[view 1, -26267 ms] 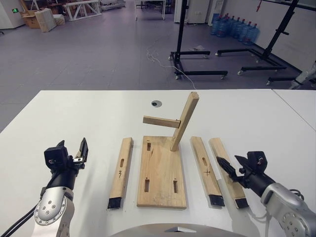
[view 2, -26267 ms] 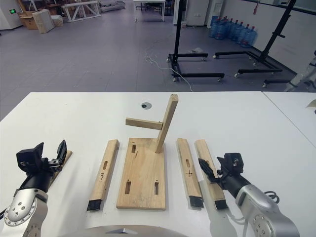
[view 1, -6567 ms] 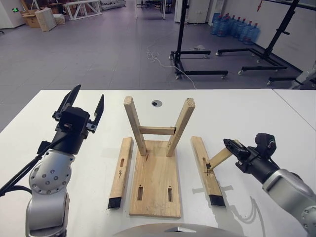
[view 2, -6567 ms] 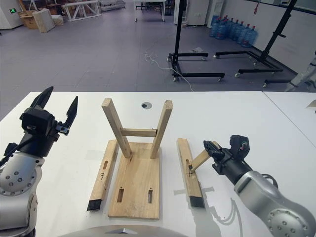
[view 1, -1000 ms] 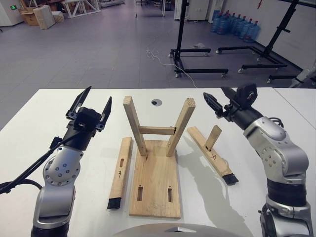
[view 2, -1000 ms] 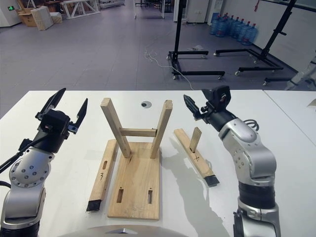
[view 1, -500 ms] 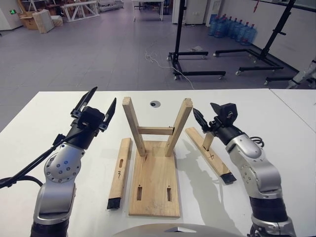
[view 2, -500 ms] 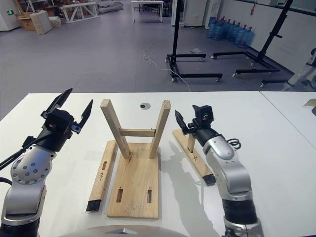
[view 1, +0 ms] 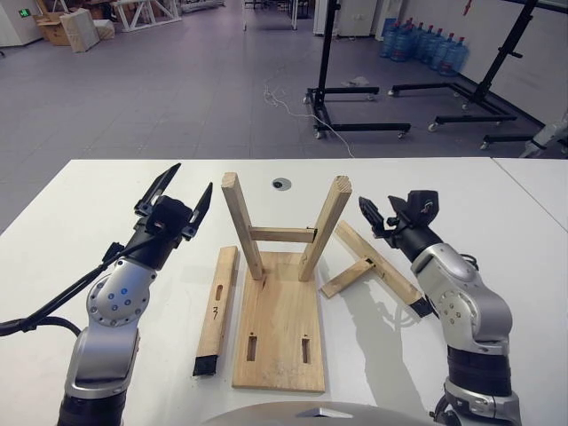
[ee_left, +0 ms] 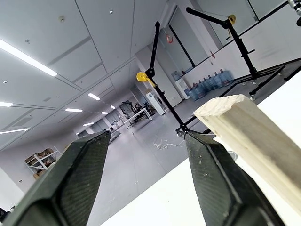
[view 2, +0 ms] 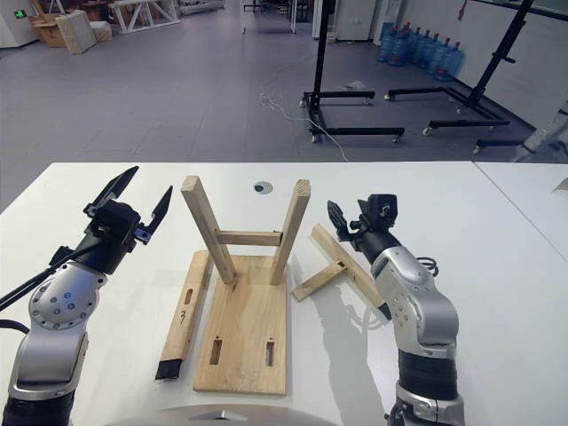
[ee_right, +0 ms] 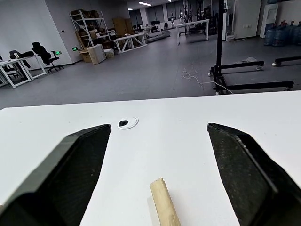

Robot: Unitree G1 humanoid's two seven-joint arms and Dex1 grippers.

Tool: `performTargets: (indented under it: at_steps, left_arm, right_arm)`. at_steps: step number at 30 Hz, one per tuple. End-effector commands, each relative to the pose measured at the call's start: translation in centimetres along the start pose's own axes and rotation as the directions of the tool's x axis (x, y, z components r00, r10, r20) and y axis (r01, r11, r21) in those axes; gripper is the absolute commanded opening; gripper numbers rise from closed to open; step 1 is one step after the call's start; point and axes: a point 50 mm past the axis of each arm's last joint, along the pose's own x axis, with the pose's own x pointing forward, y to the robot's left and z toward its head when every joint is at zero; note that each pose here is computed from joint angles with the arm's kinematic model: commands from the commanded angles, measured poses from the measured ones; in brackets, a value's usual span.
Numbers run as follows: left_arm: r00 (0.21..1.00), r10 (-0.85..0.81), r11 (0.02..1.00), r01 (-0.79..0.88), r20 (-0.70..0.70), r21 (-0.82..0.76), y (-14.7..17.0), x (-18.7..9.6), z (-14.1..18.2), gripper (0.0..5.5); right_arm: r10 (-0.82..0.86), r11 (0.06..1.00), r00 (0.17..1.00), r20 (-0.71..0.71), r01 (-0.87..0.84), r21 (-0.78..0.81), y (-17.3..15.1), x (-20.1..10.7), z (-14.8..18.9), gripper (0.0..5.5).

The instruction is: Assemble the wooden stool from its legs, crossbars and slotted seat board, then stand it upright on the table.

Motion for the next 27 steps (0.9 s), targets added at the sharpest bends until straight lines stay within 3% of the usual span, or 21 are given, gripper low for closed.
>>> performTargets:
  at_steps: [1, 5, 10, 18, 27]
  left_arm:
    - [1.000, 0.013, 1.000, -0.013, -0.017, 0.005, 0.0, -0.6, 0.0, 2.89]
    - [0.999, 0.036, 0.999, -0.036, -0.030, -0.009, -0.3, -1.2, 0.1, 2.89]
    - [0.998, 0.043, 0.999, -0.044, -0.037, -0.023, -0.9, -1.5, 0.3, 2.89]
    - [0.998, 0.045, 0.998, -0.047, -0.052, -0.034, -1.1, -2.1, 0.4, 2.89]
    - [0.999, 0.017, 0.998, -0.019, -0.043, -0.053, -1.2, -1.7, 0.3, 2.89]
  right_arm:
    - [0.037, 0.999, 0.997, -0.069, -0.040, -0.036, -2.6, -1.8, 0.2, 3.78]
    - [0.083, 0.988, 0.976, -0.201, -0.107, -0.111, -5.0, -3.6, -0.7, 3.78]
    - [0.177, 0.968, 0.916, -0.359, -0.228, -0.106, -5.5, -6.2, -3.1, 3.78]
    - [0.112, 0.970, 0.868, -0.485, -0.202, -0.138, -6.7, -10.0, -6.7, 3.78]
    - [0.126, 0.970, 0.859, -0.495, -0.212, -0.121, -6.8, -9.9, -9.5, 2.26]
